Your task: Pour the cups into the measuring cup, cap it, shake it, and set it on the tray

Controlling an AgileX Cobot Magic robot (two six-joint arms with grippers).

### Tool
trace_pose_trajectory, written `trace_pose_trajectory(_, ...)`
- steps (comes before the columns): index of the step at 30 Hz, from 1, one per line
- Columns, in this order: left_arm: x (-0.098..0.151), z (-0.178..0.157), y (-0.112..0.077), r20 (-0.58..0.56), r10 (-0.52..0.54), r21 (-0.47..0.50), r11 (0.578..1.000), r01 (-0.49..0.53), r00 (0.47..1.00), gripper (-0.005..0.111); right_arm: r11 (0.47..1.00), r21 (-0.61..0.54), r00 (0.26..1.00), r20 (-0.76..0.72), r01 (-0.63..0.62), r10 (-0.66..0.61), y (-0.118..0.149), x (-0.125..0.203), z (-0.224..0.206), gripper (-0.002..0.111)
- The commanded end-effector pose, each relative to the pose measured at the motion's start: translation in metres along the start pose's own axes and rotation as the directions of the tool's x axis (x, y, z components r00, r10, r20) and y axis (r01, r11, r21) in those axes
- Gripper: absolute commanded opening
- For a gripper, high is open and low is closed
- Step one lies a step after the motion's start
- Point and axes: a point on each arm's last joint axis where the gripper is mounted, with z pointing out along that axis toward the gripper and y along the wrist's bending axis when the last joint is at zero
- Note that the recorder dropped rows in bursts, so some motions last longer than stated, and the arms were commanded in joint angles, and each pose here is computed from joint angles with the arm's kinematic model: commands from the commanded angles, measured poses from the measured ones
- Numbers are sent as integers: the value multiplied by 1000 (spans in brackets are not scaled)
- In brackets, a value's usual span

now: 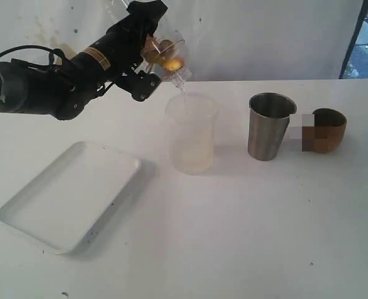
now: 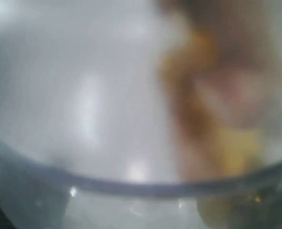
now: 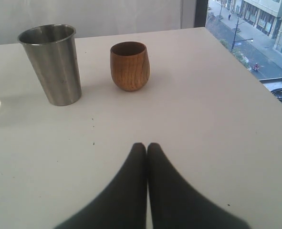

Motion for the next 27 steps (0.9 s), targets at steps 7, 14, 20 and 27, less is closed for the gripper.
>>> trace_pose_trajectory(7,9,0,16,-42,75,-69,995,-78,996,0,1000,9,1000,9,2,-2,-1,0,0,0)
trace_pose_trajectory(14,0,2,22,-22,131,-87,987,-132,991,0,1000,9,1000,9,2,-2,-1,0,0,0)
trace_pose_trajectory(20,-1,1,23,-17,139,-95,986,-140,990,0,1000,9,1000,9,2,-2,-1,0,0,0)
trace_pose_trajectory(27,-1,1,24,-13,146,-102,984,-147,989,0,1000,9,1000,9,2,-2,-1,0,0,0)
